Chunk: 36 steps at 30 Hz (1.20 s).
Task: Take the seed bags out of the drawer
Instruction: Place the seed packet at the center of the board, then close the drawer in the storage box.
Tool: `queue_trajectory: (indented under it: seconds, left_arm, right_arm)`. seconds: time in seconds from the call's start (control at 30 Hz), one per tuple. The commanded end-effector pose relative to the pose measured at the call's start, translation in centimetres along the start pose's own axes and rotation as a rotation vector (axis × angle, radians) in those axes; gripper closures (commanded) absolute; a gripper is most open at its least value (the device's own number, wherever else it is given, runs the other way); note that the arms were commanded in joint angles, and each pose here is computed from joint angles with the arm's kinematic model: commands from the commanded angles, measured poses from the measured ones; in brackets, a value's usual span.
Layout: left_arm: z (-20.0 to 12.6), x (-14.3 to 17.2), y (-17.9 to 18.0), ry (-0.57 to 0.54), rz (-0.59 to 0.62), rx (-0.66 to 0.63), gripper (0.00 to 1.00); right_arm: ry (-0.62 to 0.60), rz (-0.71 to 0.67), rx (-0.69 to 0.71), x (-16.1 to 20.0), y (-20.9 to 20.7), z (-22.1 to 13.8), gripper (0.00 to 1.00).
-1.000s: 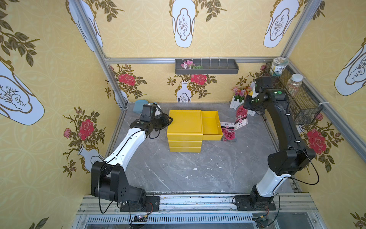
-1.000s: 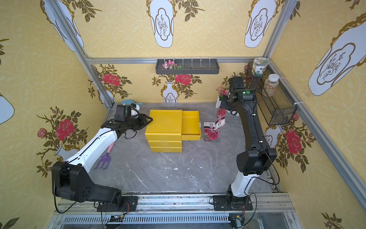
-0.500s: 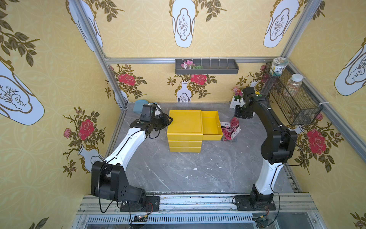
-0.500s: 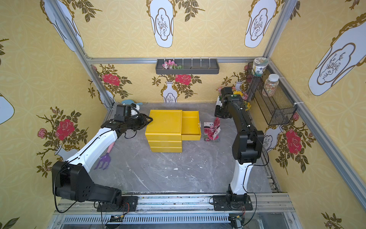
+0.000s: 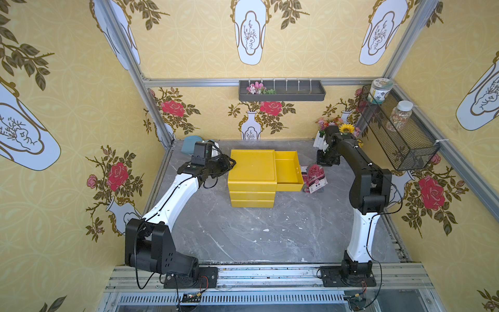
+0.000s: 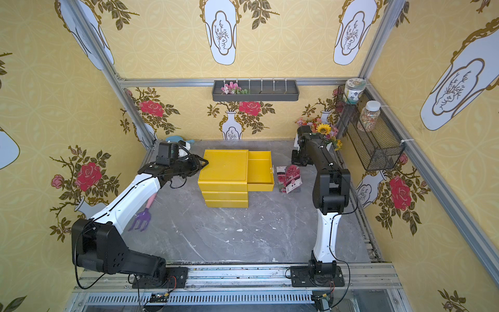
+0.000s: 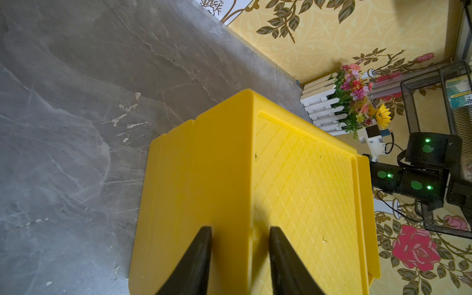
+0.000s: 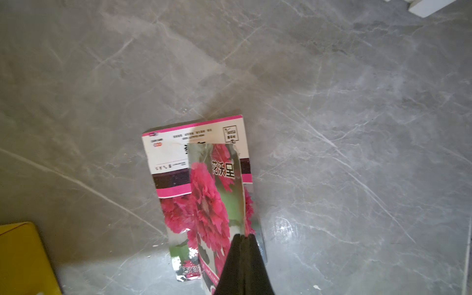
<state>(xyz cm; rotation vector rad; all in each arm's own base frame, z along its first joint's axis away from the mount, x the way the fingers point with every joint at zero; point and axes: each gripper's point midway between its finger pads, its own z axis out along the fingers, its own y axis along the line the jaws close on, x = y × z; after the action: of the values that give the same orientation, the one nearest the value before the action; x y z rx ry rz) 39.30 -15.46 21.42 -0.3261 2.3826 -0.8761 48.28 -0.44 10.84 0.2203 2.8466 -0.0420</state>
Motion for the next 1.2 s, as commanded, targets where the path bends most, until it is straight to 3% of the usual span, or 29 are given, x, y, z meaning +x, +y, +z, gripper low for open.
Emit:
queue_trajectory:
  seconds: [0.0,0.1,0.27,0.5,0.77,1.17]
  left_arm:
    - [0.4,2.7,2.9,0.094,-0.04,-0.109,0.59]
    - [0.5,2.8,3.1,0.097,-0.044,-0.113,0.59]
    - [0.3,2.7,2.9,0.091,-0.045,-0.111,0.59]
    - [0.1,2.4,2.7,0.079,-0.04,-0.11,0.58]
    - [-0.2,2.2,2.5,0.07,-0.034,-0.107,0.57]
    - [-0.5,2.1,2.2,0.065,-0.027,-0.098,0.57]
  right_arm:
    - [-0.003,0.005,0.146,-0.4,-2.7,-0.1,0.99]
    - [-0.012,0.019,0.191,-0.5,-3.5,-0.7,0.75]
    - [-0.057,0.046,0.164,-0.7,-3.3,-2.4,0.56]
    - [-0.072,0.081,0.042,0.1,-1.3,-4.4,0.5]
    - [-0.076,0.106,-0.108,2.0,0.9,-6.8,0.52]
    - [-0.108,0.104,-0.323,6.3,4.4,-10.8,0.46]
